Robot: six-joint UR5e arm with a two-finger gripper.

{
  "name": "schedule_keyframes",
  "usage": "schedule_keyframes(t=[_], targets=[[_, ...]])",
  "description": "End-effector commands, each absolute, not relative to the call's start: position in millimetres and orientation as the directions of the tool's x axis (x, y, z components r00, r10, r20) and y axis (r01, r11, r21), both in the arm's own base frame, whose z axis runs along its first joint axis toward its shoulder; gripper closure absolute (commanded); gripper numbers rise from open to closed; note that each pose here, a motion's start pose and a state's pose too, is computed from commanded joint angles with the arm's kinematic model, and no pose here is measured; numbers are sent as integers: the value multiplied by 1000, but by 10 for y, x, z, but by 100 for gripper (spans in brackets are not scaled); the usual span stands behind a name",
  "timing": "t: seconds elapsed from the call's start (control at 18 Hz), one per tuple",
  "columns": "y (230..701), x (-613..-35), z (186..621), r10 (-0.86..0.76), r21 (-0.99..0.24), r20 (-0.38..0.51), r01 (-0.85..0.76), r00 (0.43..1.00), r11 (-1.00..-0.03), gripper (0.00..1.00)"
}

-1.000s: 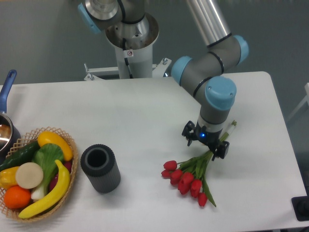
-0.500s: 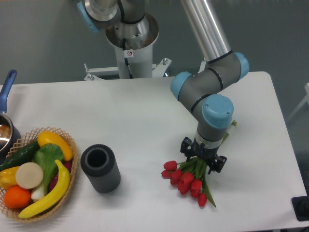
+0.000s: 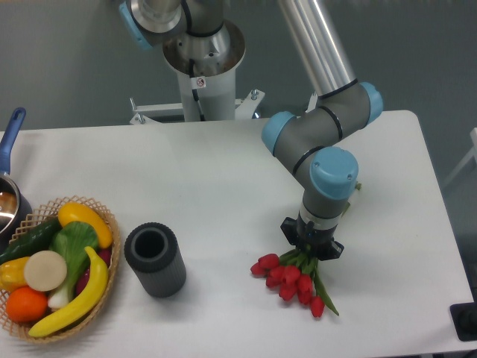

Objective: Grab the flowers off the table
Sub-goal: 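Lift the grasped tulip bunch up off the table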

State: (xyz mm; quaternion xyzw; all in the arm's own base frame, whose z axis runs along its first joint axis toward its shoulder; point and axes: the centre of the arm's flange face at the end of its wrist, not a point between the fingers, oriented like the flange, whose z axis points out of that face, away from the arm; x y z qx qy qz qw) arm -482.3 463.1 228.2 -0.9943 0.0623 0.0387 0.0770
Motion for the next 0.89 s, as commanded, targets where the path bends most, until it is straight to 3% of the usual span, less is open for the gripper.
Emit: schedule_keyframes(t=[0.33, 0.89], targets=[[4556, -5117, 2952, -85, -182, -171, -116, 982, -976, 83], [4314, -5646, 3884, -96, -120, -39, -100, 995, -988, 84]])
